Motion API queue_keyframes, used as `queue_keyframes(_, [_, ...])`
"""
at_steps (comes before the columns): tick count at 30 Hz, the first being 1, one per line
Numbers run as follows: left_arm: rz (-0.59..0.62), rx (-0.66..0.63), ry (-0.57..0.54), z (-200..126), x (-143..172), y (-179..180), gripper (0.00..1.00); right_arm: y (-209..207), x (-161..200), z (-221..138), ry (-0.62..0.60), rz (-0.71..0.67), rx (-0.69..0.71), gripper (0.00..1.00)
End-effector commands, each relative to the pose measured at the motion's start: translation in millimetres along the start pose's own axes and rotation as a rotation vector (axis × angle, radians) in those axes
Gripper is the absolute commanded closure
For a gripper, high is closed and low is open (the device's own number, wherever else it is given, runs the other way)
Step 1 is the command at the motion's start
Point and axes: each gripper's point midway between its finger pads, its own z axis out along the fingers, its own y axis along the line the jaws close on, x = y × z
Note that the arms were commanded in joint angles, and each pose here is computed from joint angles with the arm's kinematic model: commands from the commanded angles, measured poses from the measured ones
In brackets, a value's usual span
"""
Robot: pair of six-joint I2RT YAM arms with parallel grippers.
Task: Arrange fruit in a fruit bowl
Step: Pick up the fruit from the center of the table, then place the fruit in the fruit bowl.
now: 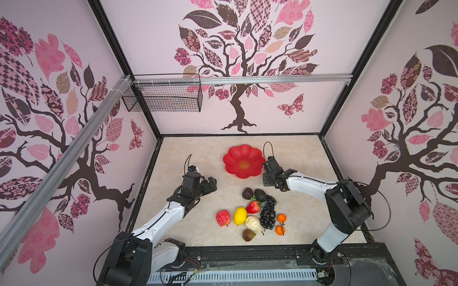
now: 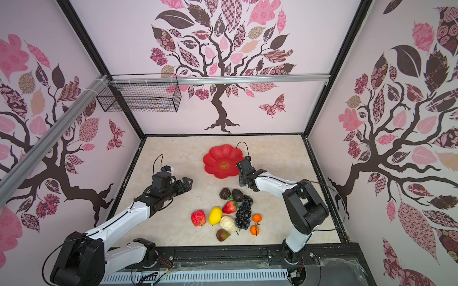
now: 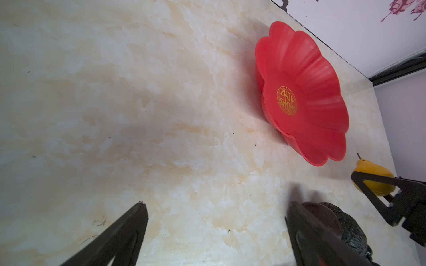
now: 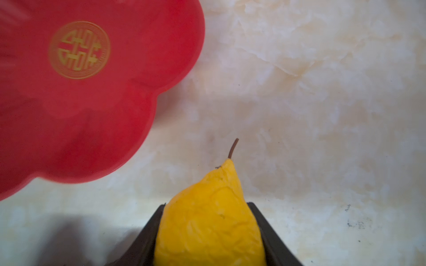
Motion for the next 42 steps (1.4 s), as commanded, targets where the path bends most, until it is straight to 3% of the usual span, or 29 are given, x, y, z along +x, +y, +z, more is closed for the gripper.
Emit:
queue_keyframes(1, [-0.048,0.073,0.061,-3,0,-21,0.04,31,-23,-44,-0.098,-0.069,-0.220,0.49])
queue_keyframes(8, [-0.151,0.260,0.164,-20,-10,-75,0.08,109,-11,-107,-0.250,-0.276,-0.552,0.46])
queue_keyframes(13, [-0.137,0.351,0.172,-40,-17,-106,0.13,135,-8,-132,-0.338,-0.274,-0.708,0.48])
queue_keyframes(25, [-0.100,0.506,0.236,-57,-4,-166,0.28,154,15,-176,-0.514,-0.372,-0.833,0.49])
queue_keyframes(33, [-0.122,0.554,0.248,-64,-4,-177,0.44,154,21,-180,-0.522,-0.383,-0.851,0.50])
queue_keyframes(42, [-0.093,0.573,0.264,-65,3,-190,0.51,160,23,-182,-0.527,-0.395,-0.860,0.52])
